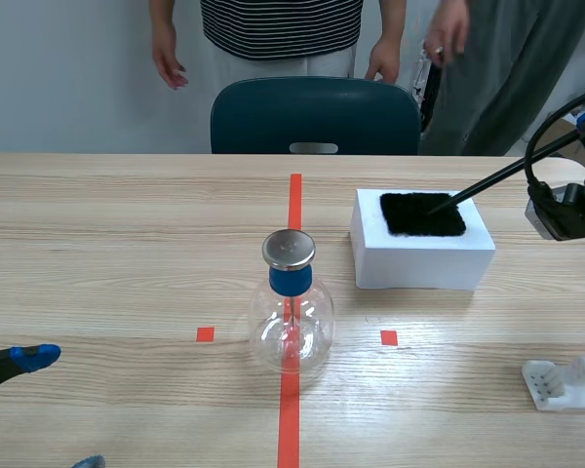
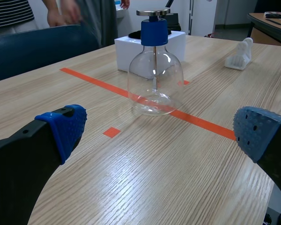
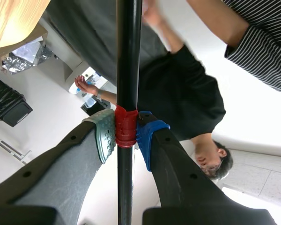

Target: Do the electroscope experiment. rub the rod on the fur

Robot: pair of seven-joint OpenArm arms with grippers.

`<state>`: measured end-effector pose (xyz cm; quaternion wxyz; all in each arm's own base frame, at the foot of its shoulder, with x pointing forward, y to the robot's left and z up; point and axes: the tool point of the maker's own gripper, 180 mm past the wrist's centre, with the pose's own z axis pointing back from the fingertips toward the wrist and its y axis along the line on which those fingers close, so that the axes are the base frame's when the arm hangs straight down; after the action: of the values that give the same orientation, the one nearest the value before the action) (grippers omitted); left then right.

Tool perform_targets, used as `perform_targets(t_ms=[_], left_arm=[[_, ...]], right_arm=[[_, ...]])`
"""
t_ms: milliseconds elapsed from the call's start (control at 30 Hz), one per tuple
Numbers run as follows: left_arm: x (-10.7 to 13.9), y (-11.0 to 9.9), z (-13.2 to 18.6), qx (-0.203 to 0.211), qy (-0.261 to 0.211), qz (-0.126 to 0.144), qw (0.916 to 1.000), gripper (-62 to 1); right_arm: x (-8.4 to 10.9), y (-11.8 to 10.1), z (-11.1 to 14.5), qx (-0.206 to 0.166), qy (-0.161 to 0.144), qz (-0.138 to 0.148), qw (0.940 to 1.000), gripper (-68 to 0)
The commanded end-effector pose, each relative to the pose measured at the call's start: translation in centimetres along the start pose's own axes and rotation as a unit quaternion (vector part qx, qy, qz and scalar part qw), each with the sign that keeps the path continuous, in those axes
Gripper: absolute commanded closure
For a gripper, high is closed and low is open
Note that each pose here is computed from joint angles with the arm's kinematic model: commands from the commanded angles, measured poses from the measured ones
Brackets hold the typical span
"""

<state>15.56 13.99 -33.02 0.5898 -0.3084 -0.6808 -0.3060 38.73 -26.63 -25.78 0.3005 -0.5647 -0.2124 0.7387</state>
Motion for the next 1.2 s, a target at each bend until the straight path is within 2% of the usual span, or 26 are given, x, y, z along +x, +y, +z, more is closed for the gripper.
perform_targets(t_ms=[0,133,233,300,400,467,567,733,833,900,1000,1100,1167], left_arm=[[1.3,0.4,0.0,0.005,-0.029,-0.006,0.9995,-62.3],[1.3,0.4,0.0,0.005,-0.029,-0.006,0.9995,-62.3],[1.3,0.4,0.0,0.005,-0.029,-0.006,0.9995,-62.3],[1.3,0.4,0.0,0.005,-0.029,-0.006,0.9995,-62.3],[1.3,0.4,0.0,0.005,-0.029,-0.006,0.9995,-62.3],[1.3,0.4,0.0,0.005,-0.029,-0.006,0.9995,-62.3],[1.3,0.4,0.0,0.005,-0.029,-0.006,0.9995,-62.3],[1.3,0.4,0.0,0.005,-0.029,-0.006,0.9995,-62.3],[1.3,0.4,0.0,0.005,-0.029,-0.006,0.9995,-62.3],[1.3,0.4,0.0,0.005,-0.029,-0.006,0.9995,-62.3],[1.3,0.4,0.0,0.005,-0.029,-0.006,0.9995,-62.3],[1.3,0.4,0.0,0.005,-0.029,-0.006,0.9995,-62.3],[1.3,0.4,0.0,0.005,-0.029,-0.006,0.9995,-62.3]], right_arm=[[-0.8,-0.5,-0.1,-0.010,-0.005,0.008,0.9999,-0.2],[0.7,-2.4,0.1,-0.063,-0.046,0.010,0.9969,-0.2],[0.7,-2.6,0.1,-0.068,-0.045,0.011,0.9966,-0.2],[-0.1,-2.1,0.0,-0.055,-0.023,0.009,0.9982,-0.2],[-1.3,-0.7,-0.1,-0.016,0.009,0.008,0.9998,-0.2],[-1.4,0.0,-0.1,0.004,0.013,0.008,0.9999,-0.2],[-1.1,0.0,-0.1,0.004,0.004,0.008,1.0000,-0.2],[0.6,-2.5,0.0,-0.064,-0.039,0.007,0.9972,-0.2],[0.7,-3.0,0.1,-0.077,-0.042,0.008,0.9961,-0.2],[0.2,-2.7,0.1,-0.071,-0.028,0.007,0.9970,-0.2],[-0.8,-1.0,-0.1,-0.024,0.000,0.005,0.9997,-0.2],[-1.5,0.5,-0.1,0.017,0.018,0.006,0.9997,-0.2],[-1.7,0.6,-0.1,0.020,0.023,0.006,0.9995,-0.2]])
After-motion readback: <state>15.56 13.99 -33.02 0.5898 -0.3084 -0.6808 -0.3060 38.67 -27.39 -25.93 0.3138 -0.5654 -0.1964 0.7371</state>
